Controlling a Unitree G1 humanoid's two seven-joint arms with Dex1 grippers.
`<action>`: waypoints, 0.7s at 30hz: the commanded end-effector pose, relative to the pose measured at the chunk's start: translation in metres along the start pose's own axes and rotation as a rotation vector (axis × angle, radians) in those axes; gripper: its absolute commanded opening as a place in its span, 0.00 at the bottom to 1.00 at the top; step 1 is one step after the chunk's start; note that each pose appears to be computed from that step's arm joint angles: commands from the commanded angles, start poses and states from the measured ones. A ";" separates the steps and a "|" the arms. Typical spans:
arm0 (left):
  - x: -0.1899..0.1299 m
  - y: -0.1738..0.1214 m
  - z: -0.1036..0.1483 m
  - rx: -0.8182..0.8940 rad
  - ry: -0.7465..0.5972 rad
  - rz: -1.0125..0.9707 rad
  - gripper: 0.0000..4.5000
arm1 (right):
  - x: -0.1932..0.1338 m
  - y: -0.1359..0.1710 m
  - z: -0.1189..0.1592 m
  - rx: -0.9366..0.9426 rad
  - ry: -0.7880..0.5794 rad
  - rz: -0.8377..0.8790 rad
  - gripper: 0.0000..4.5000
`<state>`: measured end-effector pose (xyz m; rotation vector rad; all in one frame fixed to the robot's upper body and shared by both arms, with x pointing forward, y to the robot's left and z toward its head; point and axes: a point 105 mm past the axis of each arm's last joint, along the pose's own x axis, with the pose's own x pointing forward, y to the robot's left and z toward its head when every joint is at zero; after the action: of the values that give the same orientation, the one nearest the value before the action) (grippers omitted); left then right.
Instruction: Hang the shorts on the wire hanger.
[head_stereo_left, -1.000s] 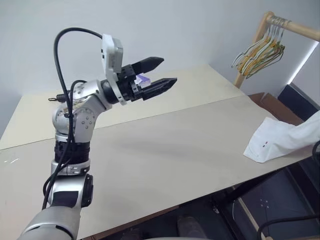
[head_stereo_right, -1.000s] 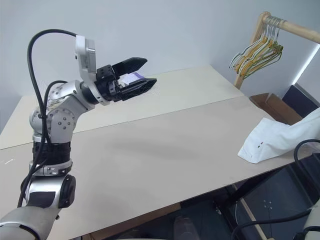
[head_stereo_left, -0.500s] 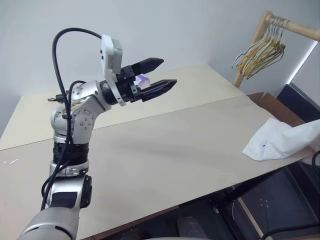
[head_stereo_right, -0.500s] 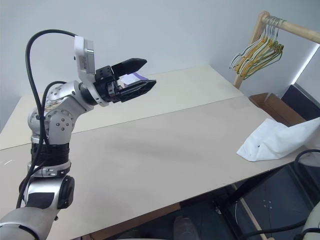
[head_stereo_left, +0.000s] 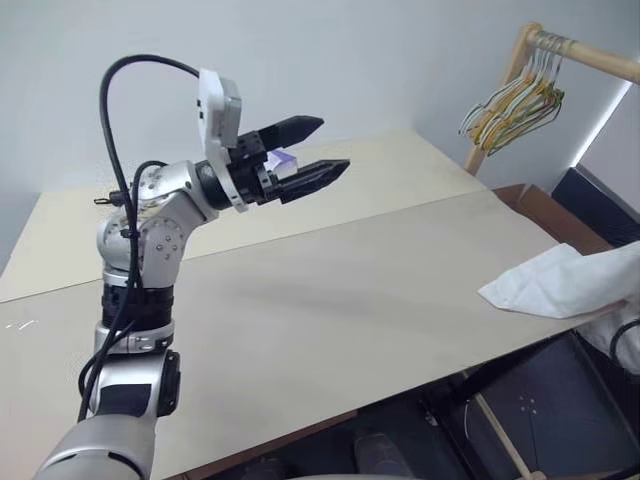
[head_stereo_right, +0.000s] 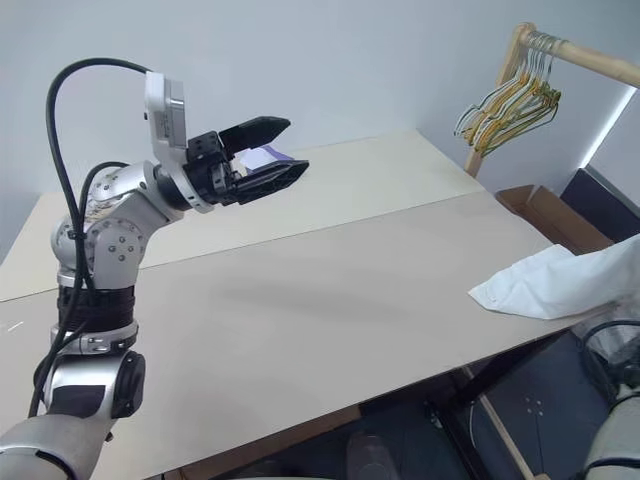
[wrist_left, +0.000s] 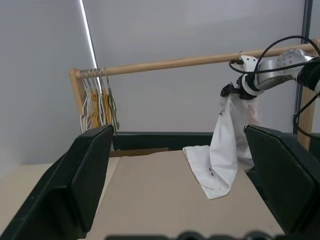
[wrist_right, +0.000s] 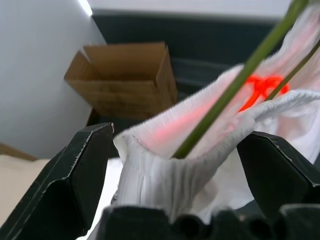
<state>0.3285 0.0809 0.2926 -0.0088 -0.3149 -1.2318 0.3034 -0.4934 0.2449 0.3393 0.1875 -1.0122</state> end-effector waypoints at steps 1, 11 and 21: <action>-0.002 0.002 0.010 0.041 -0.020 0.003 1.00 | -0.019 0.011 0.033 -0.013 -0.192 0.006 0.99; -0.005 0.002 0.009 0.057 -0.019 0.003 1.00 | -0.037 0.026 0.018 0.015 -0.280 -0.004 0.99; -0.011 0.003 0.006 0.067 -0.011 0.015 1.00 | -0.068 0.043 0.039 -0.063 -0.568 -0.033 0.99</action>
<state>0.3310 0.0899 0.2843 0.0018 -0.3133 -1.2137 0.3104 -0.4403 0.2847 0.0311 -0.1695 -1.0888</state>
